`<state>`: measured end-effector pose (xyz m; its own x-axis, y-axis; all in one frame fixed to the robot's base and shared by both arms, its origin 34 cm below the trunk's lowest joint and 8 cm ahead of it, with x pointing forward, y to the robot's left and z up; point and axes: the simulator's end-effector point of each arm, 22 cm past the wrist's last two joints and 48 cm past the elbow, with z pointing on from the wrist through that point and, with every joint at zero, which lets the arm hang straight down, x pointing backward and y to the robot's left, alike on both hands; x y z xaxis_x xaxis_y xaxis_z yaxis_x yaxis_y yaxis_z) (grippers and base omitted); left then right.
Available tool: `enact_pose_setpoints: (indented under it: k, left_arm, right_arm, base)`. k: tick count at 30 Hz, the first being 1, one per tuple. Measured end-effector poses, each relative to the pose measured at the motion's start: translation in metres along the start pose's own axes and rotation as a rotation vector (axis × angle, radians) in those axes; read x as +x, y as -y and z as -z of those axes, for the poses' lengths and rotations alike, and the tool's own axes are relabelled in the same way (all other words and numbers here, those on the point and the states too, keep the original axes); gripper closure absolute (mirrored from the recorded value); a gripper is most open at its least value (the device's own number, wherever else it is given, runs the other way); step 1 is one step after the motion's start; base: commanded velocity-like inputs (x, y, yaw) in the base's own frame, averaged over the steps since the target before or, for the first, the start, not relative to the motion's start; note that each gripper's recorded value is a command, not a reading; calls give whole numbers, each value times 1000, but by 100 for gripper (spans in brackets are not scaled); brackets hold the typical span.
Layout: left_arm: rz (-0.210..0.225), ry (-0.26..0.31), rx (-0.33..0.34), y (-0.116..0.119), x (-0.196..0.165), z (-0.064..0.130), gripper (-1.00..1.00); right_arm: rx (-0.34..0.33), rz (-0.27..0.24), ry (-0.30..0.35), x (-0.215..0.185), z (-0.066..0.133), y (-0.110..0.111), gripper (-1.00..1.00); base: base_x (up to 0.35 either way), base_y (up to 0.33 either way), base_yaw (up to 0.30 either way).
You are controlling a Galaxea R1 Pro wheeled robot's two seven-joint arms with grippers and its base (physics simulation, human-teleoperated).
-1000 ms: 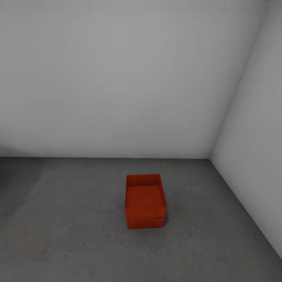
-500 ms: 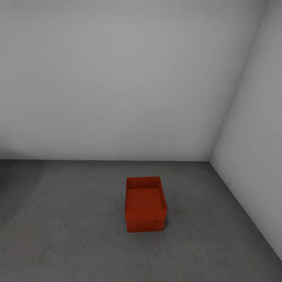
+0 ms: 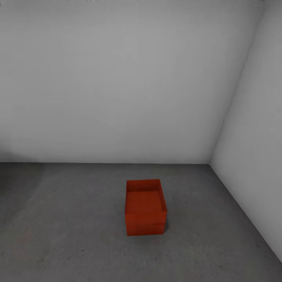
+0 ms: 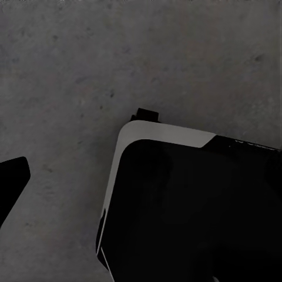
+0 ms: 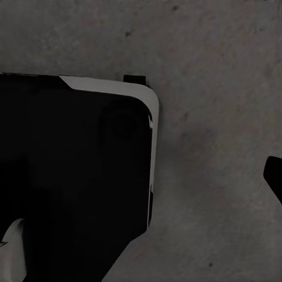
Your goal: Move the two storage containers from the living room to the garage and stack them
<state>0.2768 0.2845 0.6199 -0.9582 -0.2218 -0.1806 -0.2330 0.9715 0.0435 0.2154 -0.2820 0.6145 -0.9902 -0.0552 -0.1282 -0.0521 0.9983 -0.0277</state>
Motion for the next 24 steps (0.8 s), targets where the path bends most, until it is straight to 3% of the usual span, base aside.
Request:
enact_pose_setpoints:
  k: [24]
  left_arm:
    - [3, 37, 9, 3, -15, 4, -100]
  right_arm:
    - [0, 0, 38, -14, 2, -1, -100]
  base:
    - [0, 0, 0]
